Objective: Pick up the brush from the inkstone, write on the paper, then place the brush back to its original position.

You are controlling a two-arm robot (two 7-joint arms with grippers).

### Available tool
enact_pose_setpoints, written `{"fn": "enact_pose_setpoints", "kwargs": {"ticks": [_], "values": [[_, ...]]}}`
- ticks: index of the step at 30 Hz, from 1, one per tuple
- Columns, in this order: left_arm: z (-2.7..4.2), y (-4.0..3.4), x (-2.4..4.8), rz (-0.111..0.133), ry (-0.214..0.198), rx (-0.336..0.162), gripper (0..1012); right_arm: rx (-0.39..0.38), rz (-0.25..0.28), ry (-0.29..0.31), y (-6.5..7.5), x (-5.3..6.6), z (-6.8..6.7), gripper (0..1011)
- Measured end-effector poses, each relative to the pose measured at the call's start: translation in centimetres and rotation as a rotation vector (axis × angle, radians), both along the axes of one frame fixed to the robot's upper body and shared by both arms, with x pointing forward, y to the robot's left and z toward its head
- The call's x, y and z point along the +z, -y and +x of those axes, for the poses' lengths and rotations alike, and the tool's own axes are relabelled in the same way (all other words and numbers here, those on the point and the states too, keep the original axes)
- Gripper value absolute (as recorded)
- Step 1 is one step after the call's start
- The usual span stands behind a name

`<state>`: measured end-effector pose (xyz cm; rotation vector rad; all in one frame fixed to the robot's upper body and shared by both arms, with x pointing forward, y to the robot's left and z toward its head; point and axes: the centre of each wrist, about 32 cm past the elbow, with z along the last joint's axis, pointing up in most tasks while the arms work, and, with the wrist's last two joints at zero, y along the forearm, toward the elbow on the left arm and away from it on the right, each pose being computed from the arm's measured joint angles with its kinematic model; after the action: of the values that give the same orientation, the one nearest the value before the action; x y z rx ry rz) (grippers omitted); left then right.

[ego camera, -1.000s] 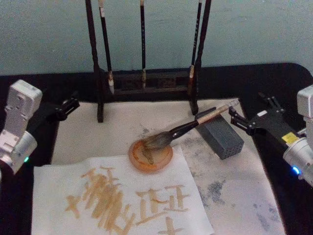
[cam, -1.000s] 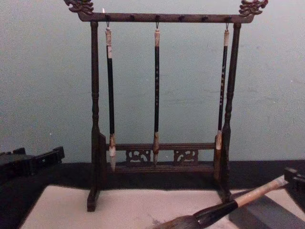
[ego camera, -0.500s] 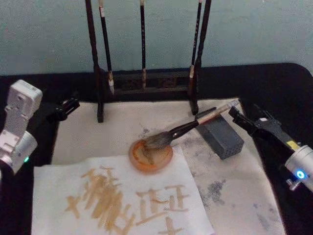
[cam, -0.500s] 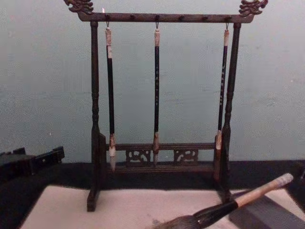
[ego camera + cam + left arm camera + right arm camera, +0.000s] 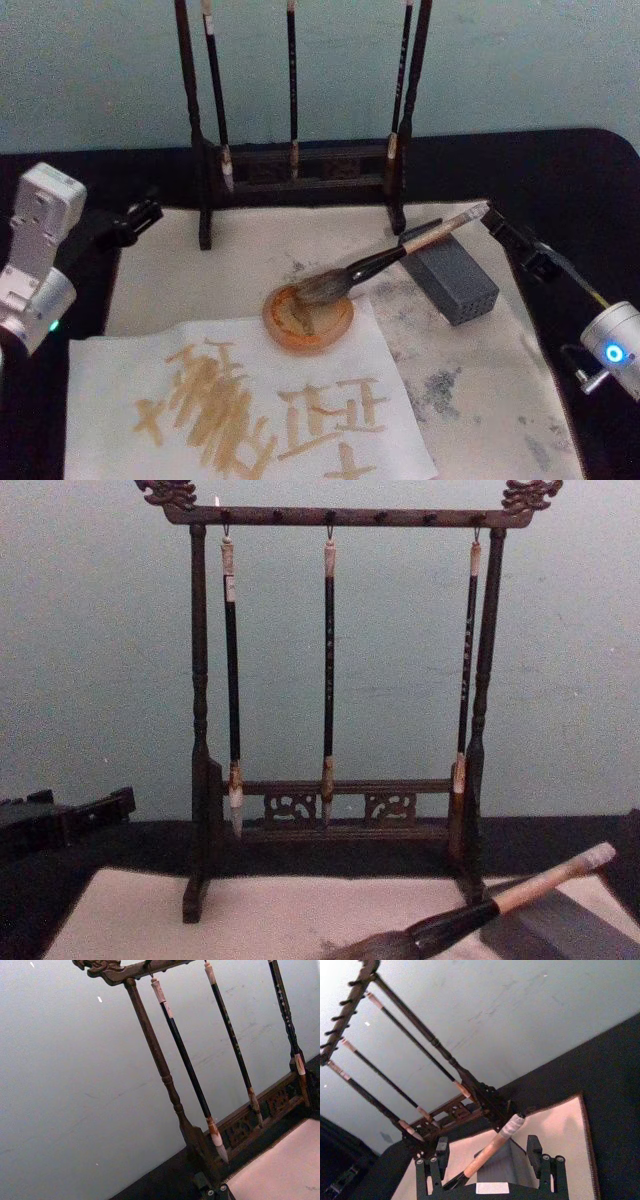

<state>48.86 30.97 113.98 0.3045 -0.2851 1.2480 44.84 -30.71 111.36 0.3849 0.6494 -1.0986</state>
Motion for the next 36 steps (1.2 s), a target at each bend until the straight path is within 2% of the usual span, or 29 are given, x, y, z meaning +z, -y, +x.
{"fn": "enact_pose_setpoints", "kwargs": {"ticks": [8, 11, 19, 27, 36], "values": [[0.00, 0.00, 0.00, 0.000, 0.000, 0.000, 1002, -0.027, 0.066, -0.038, -0.5, 0.0, 0.0, 1001], [0.00, 0.00, 0.00, 0.000, 0.000, 0.000, 1002, -0.034, 0.112, -0.052, -0.6, -0.3, 0.1, 1001], [0.00, 0.00, 0.00, 0.000, 0.000, 0.000, 1002, -0.032, 0.180, -0.074, -0.9, -0.8, 0.3, 1001], [0.00, 0.00, 0.00, 0.000, 0.000, 0.000, 1002, -0.033, 0.215, -0.094, -1.0, -1.3, 0.9, 1001], [0.00, 0.00, 0.00, 0.000, 0.000, 0.000, 1002, -0.036, 0.245, -0.112, -0.9, -1.9, 2.3, 1001]]}}
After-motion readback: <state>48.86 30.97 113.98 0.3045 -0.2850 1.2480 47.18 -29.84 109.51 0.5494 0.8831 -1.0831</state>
